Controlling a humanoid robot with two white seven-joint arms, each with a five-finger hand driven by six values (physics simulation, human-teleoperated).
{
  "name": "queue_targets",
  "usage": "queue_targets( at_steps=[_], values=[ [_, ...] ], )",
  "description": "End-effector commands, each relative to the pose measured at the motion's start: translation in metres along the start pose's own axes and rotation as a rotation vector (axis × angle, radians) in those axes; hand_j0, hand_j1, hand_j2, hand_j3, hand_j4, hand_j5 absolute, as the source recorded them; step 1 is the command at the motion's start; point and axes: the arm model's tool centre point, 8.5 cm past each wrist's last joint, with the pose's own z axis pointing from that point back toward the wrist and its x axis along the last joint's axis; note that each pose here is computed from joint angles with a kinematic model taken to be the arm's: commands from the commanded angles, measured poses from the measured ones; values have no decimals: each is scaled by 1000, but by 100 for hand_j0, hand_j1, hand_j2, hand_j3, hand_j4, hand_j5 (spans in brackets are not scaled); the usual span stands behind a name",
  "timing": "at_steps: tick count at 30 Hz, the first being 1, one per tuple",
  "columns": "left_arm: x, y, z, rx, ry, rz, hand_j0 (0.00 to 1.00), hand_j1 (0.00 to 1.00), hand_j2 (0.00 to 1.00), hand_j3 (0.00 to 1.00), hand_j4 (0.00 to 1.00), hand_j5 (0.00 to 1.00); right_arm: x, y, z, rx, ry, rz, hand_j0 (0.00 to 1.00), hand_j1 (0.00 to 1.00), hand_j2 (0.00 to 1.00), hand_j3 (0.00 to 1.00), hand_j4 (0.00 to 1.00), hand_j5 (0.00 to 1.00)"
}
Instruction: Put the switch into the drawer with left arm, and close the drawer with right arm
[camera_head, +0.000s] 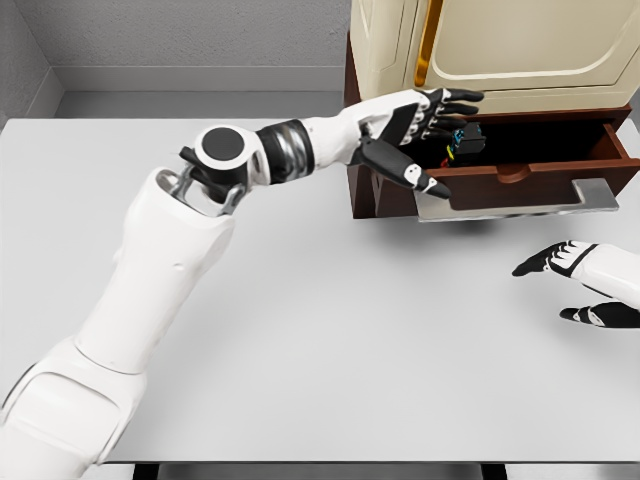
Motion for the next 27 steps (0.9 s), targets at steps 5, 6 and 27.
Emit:
queue_targets(
  at_steps=[5, 6, 27],
  values=[
    [-11, 12, -4, 28, 45, 1, 100, 100, 100, 100, 100, 100, -1, -1, 0, -3, 2, -4, 81, 81, 81, 81, 81, 81],
    [-12, 15, -4, 33, 51, 6, 100, 100, 100, 100, 100, 100, -1, -1, 0, -3, 2, -3, 81, 81, 81, 81, 81, 81],
    [-12, 8, -4, 40, 75, -46, 100, 100, 100, 100, 100, 100, -11, -1, 7, 3, 38, -6, 83, 83, 83, 83, 83, 83]
  ],
)
